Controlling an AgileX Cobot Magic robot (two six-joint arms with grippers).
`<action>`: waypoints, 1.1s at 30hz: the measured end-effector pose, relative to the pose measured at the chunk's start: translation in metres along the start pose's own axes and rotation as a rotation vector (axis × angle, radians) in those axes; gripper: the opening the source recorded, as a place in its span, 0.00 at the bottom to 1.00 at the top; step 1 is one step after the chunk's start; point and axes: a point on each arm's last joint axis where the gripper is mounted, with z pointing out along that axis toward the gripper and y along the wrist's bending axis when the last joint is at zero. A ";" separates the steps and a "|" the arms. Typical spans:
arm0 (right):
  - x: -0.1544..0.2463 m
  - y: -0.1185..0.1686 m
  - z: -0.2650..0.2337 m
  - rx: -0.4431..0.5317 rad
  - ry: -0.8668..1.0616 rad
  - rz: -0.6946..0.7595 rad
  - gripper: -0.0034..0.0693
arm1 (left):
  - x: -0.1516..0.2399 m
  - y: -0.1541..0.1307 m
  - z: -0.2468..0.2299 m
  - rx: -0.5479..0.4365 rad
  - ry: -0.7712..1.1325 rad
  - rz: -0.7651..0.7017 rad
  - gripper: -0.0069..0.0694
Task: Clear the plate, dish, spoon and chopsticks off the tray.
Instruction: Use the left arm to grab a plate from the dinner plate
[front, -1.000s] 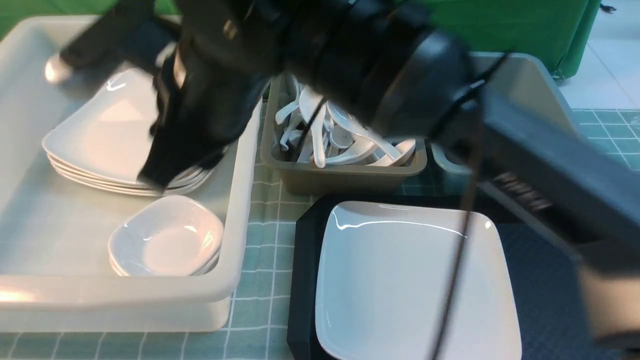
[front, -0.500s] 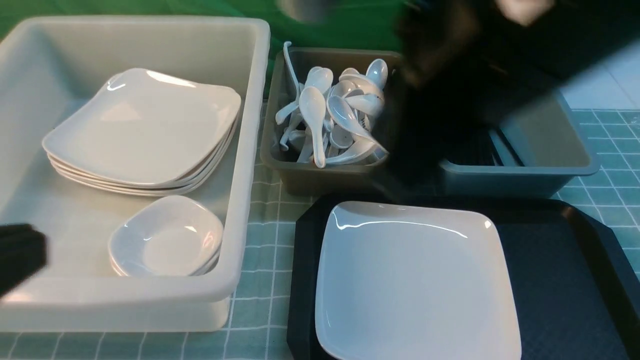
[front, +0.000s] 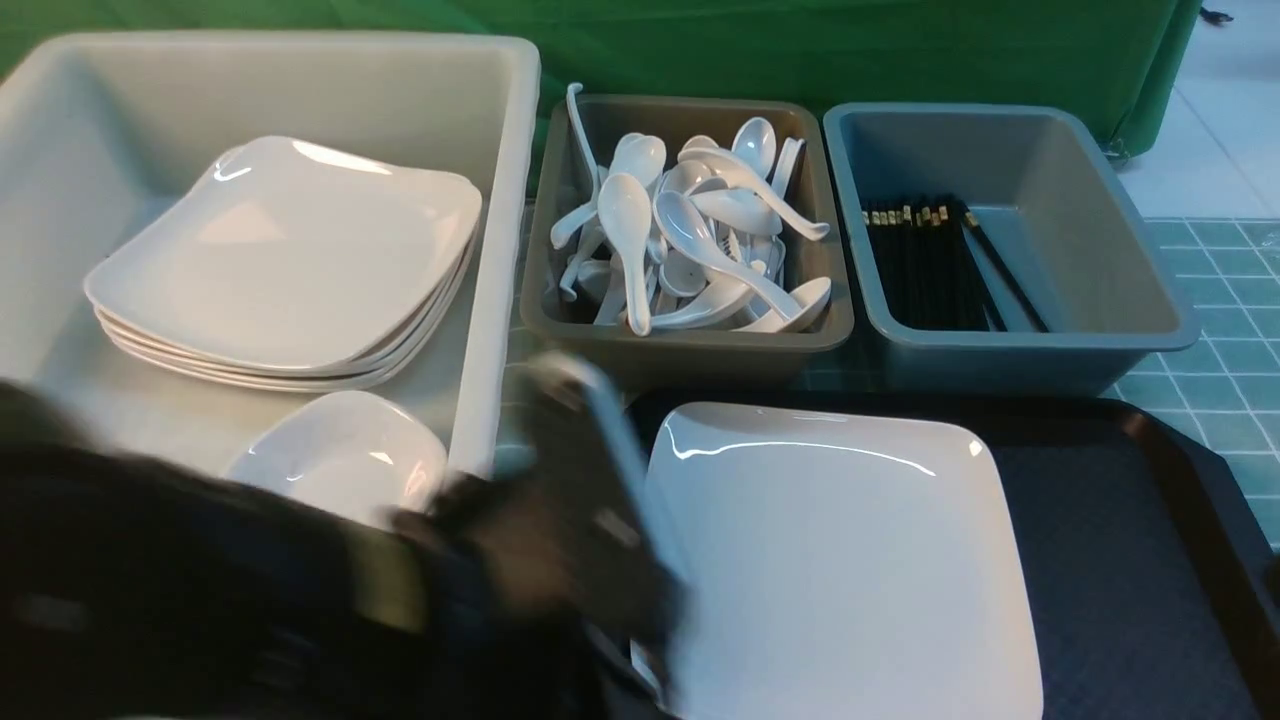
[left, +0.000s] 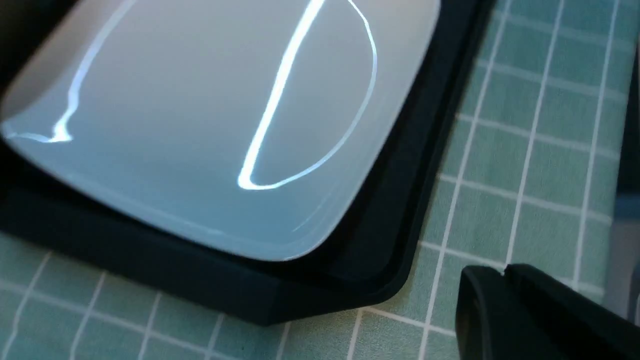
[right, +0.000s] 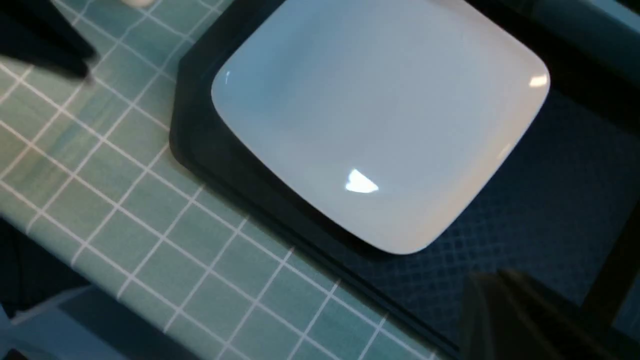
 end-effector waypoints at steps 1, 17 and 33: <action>0.005 -0.002 -0.002 -0.002 -0.008 0.013 0.09 | -0.004 -0.004 0.016 0.013 0.058 0.072 0.11; 0.048 -0.015 -0.009 -0.023 -0.076 0.038 0.11 | 0.004 0.029 0.106 -0.021 0.305 0.471 0.68; 0.049 -0.014 -0.007 -0.025 -0.073 0.029 0.13 | 0.014 0.047 0.145 -0.036 0.326 0.671 0.57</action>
